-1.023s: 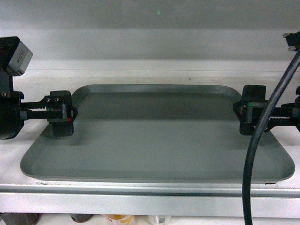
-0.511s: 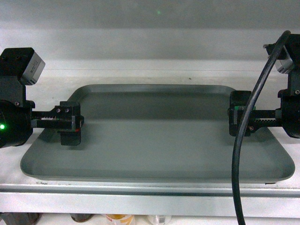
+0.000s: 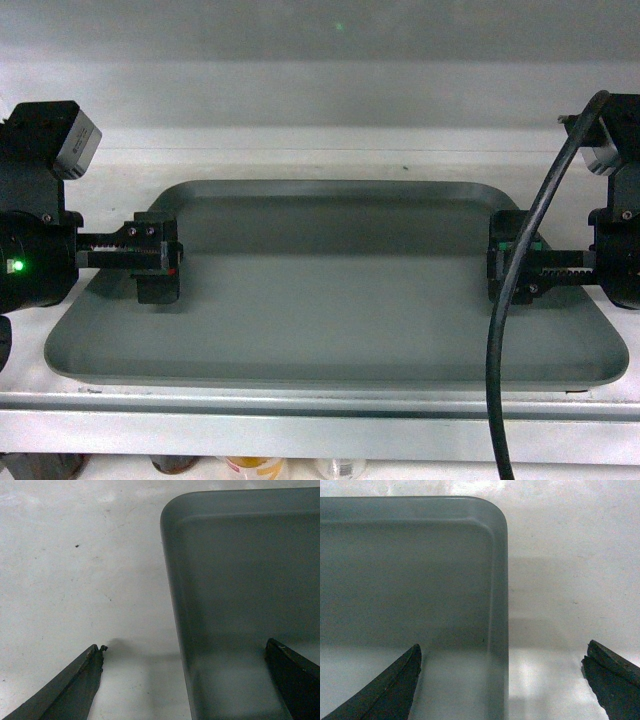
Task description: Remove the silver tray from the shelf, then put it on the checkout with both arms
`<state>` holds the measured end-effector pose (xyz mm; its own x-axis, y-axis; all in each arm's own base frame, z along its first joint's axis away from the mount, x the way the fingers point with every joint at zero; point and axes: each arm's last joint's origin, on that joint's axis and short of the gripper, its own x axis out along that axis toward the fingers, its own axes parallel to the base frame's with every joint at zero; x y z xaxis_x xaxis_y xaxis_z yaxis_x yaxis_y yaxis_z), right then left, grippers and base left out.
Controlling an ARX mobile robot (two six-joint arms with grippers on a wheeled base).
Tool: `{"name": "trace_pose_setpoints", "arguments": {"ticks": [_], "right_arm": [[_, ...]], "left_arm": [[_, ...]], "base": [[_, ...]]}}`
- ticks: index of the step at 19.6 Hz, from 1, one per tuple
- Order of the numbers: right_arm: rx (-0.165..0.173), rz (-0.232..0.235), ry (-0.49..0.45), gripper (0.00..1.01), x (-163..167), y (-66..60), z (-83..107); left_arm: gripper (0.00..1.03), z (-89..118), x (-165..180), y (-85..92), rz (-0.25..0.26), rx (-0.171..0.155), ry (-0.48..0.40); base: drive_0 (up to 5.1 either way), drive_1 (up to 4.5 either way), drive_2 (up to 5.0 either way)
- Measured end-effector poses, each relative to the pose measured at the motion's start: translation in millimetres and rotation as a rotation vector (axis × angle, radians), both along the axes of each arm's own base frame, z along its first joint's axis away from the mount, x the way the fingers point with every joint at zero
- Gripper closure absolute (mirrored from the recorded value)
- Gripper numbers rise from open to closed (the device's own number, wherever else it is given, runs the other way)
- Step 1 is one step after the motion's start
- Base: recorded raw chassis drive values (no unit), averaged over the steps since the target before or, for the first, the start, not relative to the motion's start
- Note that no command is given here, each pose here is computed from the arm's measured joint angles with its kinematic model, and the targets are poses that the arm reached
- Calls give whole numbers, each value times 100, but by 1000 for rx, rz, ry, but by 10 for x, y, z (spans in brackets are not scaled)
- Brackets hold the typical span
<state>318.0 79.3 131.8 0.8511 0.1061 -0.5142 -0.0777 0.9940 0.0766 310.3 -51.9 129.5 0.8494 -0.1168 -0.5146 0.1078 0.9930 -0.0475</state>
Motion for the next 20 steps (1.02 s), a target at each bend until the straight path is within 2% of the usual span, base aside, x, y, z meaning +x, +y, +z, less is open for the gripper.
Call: {"name": "trace_pose_setpoints", "arguments": {"ticks": [6, 7, 11, 12, 13, 14, 15, 18, 19, 20], "right_arm": [[0, 0, -4, 3, -18, -1, -37], [0, 0, -4, 7, -21, -2, -40], [-1, -2, -5, 38, -24, -2, -42], [-2, -4, -5, 47, -26, -4, -45], [-3, -5, -6, 64, -26, -4, -44], [-2, -2, -6, 87, -28, 3, -43], [15, -14, -8, 98, -38, 35, -32], [36, -25, -4, 98, -44, 35, -17], [35, -27, -2, 98, -54, 41, -9], [27, -31, 3, 98, -70, 54, 0]], "left_arm": [[5, -8, 2, -16, 0, -1, 2], [5, -8, 3, -16, 0, 0, 2], [5, -6, 4, -20, 0, 0, -1], [10, -6, 6, -21, -2, -1, -3], [26, -3, 3, -41, -9, -2, -14], [51, -10, -12, -63, -23, -7, -17], [64, -3, -22, -66, -24, -5, -18], [80, 4, -33, -58, -20, -3, -18], [89, 8, -41, -54, -10, 2, -19], [98, 19, -48, -51, -1, -8, -20]], "base": [[0, 0, 0], [0, 0, 0], [0, 0, 0], [0, 0, 0], [0, 0, 0], [0, 0, 0], [0, 0, 0], [0, 0, 0], [0, 0, 0], [0, 0, 0]]}}
